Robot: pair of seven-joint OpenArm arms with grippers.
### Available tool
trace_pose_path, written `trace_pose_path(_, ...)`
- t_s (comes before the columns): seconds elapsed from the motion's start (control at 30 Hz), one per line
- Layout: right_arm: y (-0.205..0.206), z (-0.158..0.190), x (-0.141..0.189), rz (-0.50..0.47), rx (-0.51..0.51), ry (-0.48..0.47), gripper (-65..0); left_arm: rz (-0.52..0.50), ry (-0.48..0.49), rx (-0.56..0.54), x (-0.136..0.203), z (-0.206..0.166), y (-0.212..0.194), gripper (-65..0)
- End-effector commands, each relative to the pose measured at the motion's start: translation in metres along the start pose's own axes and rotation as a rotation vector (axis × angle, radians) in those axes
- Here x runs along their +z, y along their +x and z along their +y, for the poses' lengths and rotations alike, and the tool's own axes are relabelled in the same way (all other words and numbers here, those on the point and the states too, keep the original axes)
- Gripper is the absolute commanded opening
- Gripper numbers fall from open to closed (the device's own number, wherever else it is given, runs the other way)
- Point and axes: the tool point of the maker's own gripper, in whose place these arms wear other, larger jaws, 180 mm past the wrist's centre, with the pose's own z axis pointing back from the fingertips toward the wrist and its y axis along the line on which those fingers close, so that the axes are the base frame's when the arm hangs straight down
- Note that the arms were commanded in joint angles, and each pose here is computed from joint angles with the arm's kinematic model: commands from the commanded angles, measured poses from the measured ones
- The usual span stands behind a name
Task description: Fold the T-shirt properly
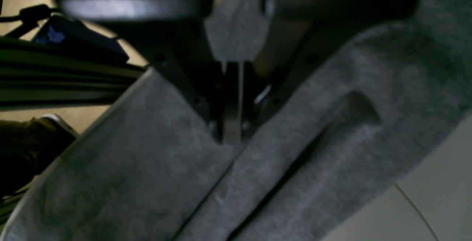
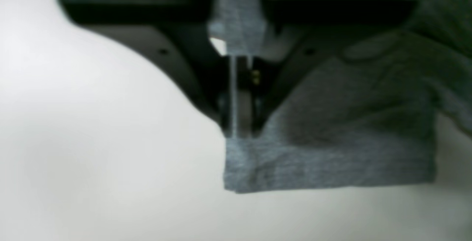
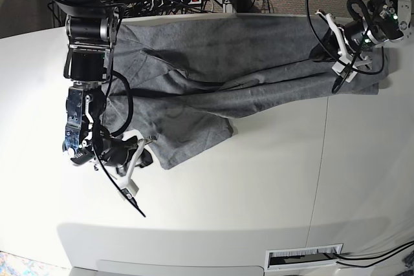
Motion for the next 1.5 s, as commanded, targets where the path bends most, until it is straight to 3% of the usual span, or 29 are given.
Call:
trace_pose_path(0.0,0.033,-0.005,0.01,-0.103,0.019,-0.011,-44.8,-0.041,-0.002,-0.02,0.004,0.002,0.013,-65.0)
trace_pose_path(0.07,0.038,-0.007,0.011,-0.127,0.028,-0.024,-38.6,-0.043,0.0,-0.023,0.004,0.003,0.014,-65.0)
trace_pose_path(0.67,-0.018,-0.009,-0.037,0.081,0.212,-0.095,-38.6,-0.047,0.003,-0.032,0.004,0.006,0.017,-65.0)
trace_pose_path(1.23,-0.04,-0.012,-0.039,0.177,0.194,-0.094,-38.6,-0.047,0.004,-0.032,0.004,0.006,0.017,-65.0)
trace_pose_path(1.47,-0.025,-0.006,-0.038,0.122,0.154,-0.058,-38.6,-0.047,0.003,-0.032,0.004,0.006,0.017,-65.0)
